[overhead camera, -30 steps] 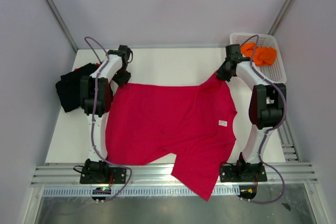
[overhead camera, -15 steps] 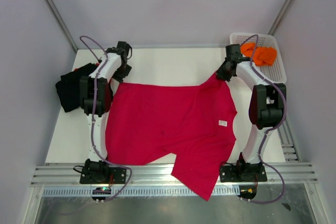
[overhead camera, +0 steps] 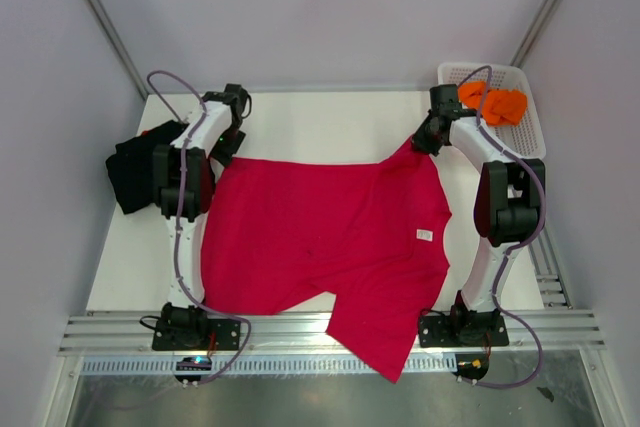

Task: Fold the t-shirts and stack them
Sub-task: Grap the side of the flattened tshirt furthest away from the robot with both arms

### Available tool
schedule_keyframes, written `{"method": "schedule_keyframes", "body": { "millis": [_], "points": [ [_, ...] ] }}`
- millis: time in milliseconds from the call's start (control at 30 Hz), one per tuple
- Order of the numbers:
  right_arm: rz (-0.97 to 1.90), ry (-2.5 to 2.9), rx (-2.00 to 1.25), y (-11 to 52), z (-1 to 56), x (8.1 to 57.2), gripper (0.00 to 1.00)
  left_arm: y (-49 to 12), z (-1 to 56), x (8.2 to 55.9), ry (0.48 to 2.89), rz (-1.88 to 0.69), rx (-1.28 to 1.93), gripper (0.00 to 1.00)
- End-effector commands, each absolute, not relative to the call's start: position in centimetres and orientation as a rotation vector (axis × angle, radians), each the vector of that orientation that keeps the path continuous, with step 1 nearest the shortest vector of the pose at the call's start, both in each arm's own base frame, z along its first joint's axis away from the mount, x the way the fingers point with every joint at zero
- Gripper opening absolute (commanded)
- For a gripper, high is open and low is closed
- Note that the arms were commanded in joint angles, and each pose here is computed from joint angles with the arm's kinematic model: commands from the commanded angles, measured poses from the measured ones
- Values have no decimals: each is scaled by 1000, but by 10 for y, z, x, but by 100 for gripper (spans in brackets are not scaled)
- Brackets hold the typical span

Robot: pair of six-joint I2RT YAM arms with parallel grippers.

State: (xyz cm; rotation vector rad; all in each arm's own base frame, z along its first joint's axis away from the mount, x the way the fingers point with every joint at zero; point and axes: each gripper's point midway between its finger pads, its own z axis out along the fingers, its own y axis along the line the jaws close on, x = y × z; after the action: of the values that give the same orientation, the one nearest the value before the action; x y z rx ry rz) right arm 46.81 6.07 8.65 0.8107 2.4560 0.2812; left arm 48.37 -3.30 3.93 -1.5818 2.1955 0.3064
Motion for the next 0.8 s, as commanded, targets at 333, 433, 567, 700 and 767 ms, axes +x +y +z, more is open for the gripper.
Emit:
{"method": "schedule_keyframes", "body": {
  "millis": [333, 433, 567, 700, 767],
  "points": [
    [273, 2358, 752, 52, 134, 474, 7, -26, 18, 484, 2170, 377, -1639, 59],
    [275, 2349, 749, 51, 138, 474, 6, -26, 15, 485, 2175, 381, -1636, 59],
    [275, 2346, 738, 51, 141, 475, 6, -27, 13, 490, 2178, 364, -1630, 59],
    [280, 2344, 741, 52, 143, 475, 7, -26, 13, 489, 2180, 378, -1627, 27],
    [283, 2343, 742, 53, 143, 476, 6, -24, 14, 488, 2176, 389, -1621, 6]
  ]
}}
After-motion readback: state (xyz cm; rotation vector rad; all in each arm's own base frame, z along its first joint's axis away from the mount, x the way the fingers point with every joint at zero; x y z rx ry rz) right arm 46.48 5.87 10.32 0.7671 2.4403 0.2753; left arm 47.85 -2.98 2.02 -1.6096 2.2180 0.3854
